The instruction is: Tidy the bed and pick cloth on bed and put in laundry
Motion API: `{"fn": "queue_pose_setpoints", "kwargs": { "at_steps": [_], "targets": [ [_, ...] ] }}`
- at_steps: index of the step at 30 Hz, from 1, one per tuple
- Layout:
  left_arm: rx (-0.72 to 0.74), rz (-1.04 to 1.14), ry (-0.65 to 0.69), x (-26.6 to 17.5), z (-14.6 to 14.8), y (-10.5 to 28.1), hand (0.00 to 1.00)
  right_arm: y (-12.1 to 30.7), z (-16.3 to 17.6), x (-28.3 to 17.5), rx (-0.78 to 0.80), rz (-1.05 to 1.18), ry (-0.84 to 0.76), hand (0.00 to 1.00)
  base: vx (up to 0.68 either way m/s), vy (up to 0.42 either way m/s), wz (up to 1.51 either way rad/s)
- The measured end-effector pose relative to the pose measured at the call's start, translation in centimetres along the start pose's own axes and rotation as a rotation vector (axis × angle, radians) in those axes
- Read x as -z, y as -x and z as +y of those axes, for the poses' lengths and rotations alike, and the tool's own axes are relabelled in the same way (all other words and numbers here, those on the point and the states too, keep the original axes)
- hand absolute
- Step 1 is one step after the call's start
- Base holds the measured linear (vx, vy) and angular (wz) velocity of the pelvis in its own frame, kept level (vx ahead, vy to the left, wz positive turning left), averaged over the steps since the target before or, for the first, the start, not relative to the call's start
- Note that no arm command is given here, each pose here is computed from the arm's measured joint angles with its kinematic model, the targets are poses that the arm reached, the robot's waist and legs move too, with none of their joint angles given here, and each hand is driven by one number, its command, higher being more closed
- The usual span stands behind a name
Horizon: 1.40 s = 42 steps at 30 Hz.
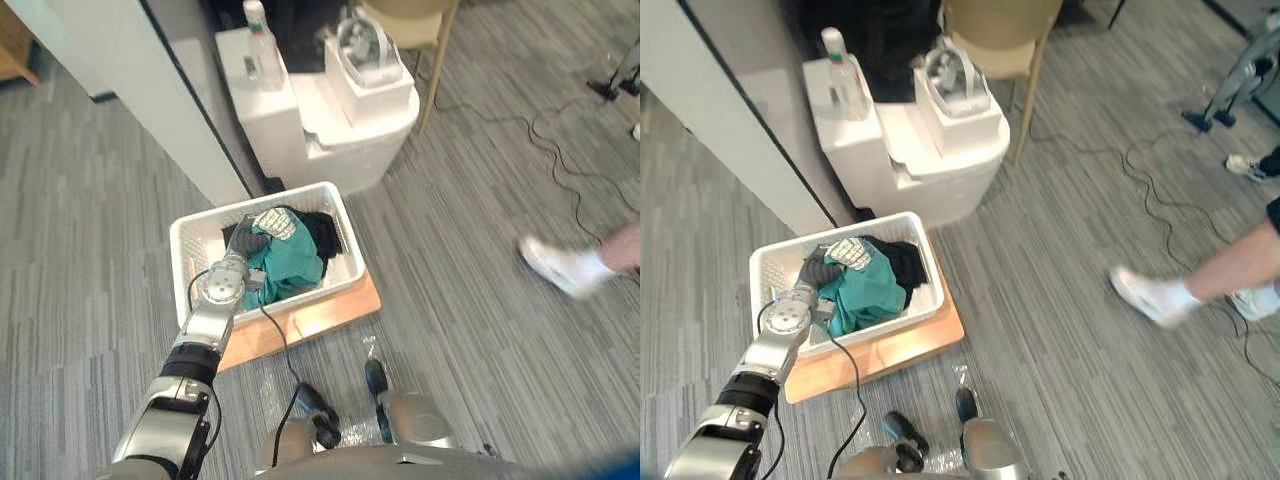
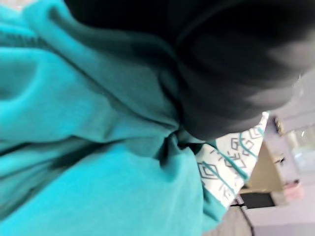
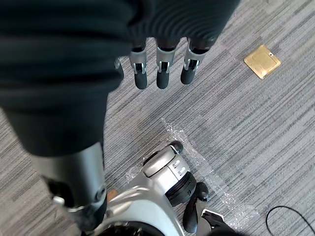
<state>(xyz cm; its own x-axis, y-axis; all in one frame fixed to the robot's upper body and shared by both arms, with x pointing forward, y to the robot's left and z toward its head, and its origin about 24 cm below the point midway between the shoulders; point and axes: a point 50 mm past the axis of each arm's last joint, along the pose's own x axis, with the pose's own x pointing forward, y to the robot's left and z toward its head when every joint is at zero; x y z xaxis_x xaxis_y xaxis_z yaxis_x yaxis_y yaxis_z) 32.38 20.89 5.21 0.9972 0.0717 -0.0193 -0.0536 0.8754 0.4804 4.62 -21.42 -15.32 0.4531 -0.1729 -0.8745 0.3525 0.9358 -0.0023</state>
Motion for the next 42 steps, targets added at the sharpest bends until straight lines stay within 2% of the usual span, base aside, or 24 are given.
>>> {"fn": "queue_pose_setpoints", "kwargs": {
  "at_steps": [3, 4, 10, 16, 20, 25, 30, 34, 38, 42],
  "targets": [
    [-0.049, -0.031, -0.079, -0.8, 0.1, -0.6, 1.0, -0.1, 0.6, -0.9, -0.025, -0.039, 0.026, 0.0, 0.01, -0.037, -0.09],
    [-0.085, -0.037, -0.113, -1.1, 0.3, -0.9, 0.0, -0.2, 1.0, -1.3, -0.038, -0.054, 0.038, 0.0, 0.01, -0.05, -0.04],
    [-0.182, -0.039, -0.191, -1.4, 1.0, -1.4, 0.0, -0.2, 1.4, -2.0, -0.06, -0.085, 0.058, 0.0, -0.03, -0.03, 0.01],
    [-0.194, 0.007, -0.189, -1.0, 1.4, -1.6, 0.0, -0.2, 1.6, -2.3, -0.057, -0.097, 0.066, 0.0, -0.01, -0.004, 0.0],
    [-0.218, 0.022, -0.097, -0.9, 2.0, -1.7, 0.0, -0.2, 1.5, -2.2, -0.057, -0.096, 0.067, 0.0, 0.0, -0.02, 0.05],
    [-0.258, -0.023, -0.056, -1.5, 3.0, -1.5, 0.0, -0.1, 1.3, -1.6, -0.049, -0.078, 0.062, 0.0, 0.0, -0.021, 0.17],
    [-0.243, -0.04, 0.137, -0.4, 3.9, 0.4, 0.0, 0.3, -0.3, 0.1, 0.023, -0.02, 0.019, 0.0, 0.04, -0.019, 0.31],
    [-0.262, -0.011, 0.377, 1.8, 5.2, 2.8, 0.0, 0.6, -1.3, 1.8, 0.067, 0.05, 0.004, 0.0, 0.03, -0.042, 0.37],
    [-0.3, 0.077, 0.447, 4.9, 5.1, 6.3, 0.0, 0.8, -1.6, 2.4, 0.079, 0.088, 0.015, 0.0, 0.0, -0.046, 0.31],
    [-0.365, 0.222, 0.58, 8.4, 3.8, 10.4, 0.0, 1.2, -1.8, 3.6, 0.105, 0.138, 0.024, 0.0, -0.03, 0.006, 0.27]
  ]
}}
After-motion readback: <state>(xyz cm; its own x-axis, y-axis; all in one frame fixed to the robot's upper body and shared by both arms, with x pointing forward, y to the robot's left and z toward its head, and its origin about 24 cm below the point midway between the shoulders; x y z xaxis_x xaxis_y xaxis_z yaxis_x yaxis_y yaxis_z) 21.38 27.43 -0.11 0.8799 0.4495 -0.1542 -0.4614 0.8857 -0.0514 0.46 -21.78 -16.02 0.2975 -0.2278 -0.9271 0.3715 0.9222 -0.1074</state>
